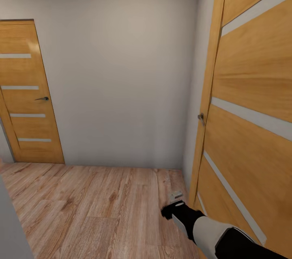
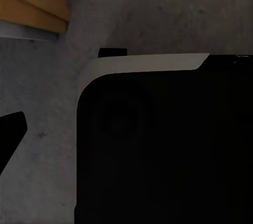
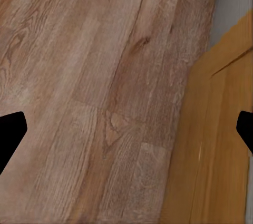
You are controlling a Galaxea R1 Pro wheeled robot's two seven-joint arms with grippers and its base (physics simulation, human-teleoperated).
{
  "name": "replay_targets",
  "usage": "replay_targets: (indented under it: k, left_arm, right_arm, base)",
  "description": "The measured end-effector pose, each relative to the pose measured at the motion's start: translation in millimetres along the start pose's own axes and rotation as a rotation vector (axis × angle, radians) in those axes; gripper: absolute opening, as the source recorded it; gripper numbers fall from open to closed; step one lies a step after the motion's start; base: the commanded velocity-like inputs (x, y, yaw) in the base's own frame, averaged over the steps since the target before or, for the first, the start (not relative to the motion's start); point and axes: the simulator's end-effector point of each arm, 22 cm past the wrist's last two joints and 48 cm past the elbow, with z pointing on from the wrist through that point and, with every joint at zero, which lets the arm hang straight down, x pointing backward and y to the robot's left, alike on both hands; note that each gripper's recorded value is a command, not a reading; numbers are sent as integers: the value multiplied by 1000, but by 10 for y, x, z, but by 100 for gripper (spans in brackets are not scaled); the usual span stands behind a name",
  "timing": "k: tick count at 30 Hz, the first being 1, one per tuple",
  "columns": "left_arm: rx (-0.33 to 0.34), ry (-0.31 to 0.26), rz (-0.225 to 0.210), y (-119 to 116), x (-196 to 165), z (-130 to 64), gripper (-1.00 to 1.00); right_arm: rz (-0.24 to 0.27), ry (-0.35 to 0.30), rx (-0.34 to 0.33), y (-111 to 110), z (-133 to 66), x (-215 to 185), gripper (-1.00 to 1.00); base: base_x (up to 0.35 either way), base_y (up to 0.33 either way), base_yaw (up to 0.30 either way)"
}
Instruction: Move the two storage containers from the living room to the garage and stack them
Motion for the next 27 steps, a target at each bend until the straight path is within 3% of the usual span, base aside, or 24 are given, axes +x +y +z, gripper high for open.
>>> replay_targets:
  k: [5,10,16,23,27]
  left_arm:
    - [0,0,0,3,0,0,100]
    - [-1,0,0,4,0,0,100]
    - [-1,0,0,7,0,0,100]
    - [-1,0,0,11,0,0,100]
    - [-2,0,-1,11,0,0,100]
  right_arm:
    - [0,2,14,-61,19,122,100]
    - [3,52,0,62,38,597,100]
    - [8,73,-12,158,35,883,100]
    - [16,125,-43,394,-24,1568,100]
    - [11,159,-99,598,-87,1913,100]
  base:
    - [0,0,0]
    - [0,0,0]
    - [0,0,0]
    - [0,0,0]
    - [0,0,0]
